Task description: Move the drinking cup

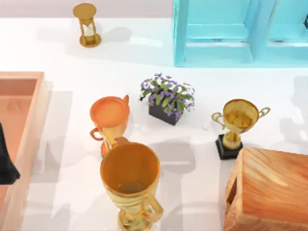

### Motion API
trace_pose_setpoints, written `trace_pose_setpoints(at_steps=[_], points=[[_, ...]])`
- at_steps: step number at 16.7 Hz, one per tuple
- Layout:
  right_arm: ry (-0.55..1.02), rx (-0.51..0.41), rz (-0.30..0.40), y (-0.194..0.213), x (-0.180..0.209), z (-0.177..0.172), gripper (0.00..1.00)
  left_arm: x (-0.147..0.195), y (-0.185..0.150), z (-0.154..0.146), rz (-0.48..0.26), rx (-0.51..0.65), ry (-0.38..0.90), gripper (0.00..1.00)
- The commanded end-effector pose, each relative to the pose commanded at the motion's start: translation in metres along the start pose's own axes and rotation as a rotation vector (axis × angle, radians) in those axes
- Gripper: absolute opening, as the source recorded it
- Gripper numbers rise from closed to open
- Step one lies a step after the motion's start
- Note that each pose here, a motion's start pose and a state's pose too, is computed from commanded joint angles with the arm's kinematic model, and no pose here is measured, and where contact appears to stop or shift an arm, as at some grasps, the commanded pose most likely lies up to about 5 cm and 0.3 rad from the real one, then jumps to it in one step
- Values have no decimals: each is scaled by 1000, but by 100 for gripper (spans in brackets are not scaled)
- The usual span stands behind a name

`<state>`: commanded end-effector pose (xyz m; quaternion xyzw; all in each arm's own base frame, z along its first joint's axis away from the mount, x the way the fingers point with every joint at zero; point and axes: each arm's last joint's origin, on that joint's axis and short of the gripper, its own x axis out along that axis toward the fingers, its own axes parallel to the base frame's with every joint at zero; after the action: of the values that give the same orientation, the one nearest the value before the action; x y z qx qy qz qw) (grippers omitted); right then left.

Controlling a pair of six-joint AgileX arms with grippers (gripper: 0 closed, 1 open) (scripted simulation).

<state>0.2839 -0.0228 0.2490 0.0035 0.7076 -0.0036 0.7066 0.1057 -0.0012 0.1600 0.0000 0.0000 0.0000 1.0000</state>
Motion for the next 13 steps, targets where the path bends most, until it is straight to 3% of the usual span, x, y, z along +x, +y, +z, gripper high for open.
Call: trace_pose_setpoints(at_steps=[4, 13], points=[[2, 0, 0, 1, 10, 1, 100, 0, 0, 0, 0, 0, 0, 100], [-2, 0, 0, 0, 92, 1, 100, 0, 0, 0, 0, 0, 0, 100]])
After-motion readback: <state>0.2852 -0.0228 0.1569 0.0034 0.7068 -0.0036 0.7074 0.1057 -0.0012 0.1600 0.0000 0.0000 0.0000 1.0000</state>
